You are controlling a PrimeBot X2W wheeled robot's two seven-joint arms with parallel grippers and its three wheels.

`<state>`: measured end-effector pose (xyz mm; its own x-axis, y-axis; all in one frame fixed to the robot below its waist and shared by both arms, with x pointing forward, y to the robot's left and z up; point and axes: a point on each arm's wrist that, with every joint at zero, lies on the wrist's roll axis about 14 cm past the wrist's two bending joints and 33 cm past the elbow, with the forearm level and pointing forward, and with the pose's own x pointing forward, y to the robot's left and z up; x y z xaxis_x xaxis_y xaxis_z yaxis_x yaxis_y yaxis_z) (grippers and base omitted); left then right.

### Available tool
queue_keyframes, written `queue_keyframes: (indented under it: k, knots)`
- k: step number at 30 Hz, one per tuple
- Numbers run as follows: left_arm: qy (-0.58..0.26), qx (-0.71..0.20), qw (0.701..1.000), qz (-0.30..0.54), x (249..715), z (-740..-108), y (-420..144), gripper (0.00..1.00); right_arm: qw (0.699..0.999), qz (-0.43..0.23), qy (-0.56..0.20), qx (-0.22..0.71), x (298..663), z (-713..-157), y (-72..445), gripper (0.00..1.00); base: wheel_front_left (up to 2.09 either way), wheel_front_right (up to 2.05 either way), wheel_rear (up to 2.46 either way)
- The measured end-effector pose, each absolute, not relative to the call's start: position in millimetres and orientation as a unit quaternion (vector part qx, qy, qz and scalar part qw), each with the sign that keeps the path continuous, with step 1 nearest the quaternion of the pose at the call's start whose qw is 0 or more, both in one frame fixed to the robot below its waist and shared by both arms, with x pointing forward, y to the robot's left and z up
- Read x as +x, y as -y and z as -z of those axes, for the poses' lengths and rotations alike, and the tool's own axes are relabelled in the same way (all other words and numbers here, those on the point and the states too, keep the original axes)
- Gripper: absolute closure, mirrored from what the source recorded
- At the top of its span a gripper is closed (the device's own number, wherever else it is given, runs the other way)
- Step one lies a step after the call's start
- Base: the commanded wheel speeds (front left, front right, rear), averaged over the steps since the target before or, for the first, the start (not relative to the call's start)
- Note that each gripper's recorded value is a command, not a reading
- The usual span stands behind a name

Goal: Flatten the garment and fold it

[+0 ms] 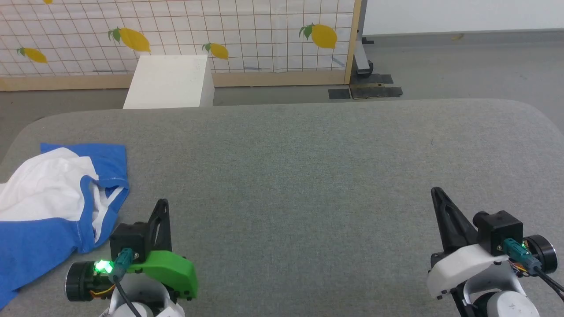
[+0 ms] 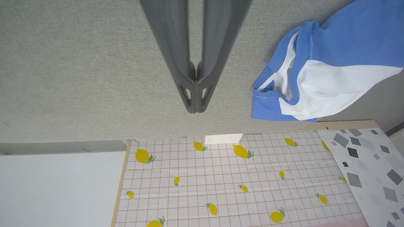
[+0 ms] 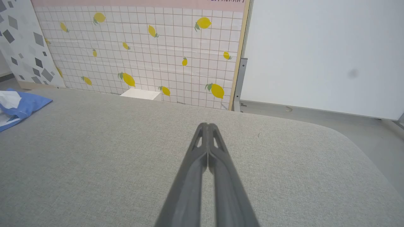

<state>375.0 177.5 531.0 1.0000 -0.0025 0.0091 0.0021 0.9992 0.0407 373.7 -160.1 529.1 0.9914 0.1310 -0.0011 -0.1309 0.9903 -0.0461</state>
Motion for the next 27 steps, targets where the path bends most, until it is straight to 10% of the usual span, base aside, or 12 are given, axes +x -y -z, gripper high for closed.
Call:
queue_keyframes:
  k: [1,27]
  knots:
    - [0.005,0.02,1.0,0.001,375.0,-531.0,-177.3,0.0,0.998,-0.066,0.001,-0.023,373.7,-529.1,160.1,0.0,0.0,0.0,0.0]
    - [0.017,0.003,1.0,-0.019,367.8,-530.9,-185.6,0.0,0.998,-0.065,0.005,0.004,376.5,-523.0,160.4,0.0,0.0,0.0,0.0]
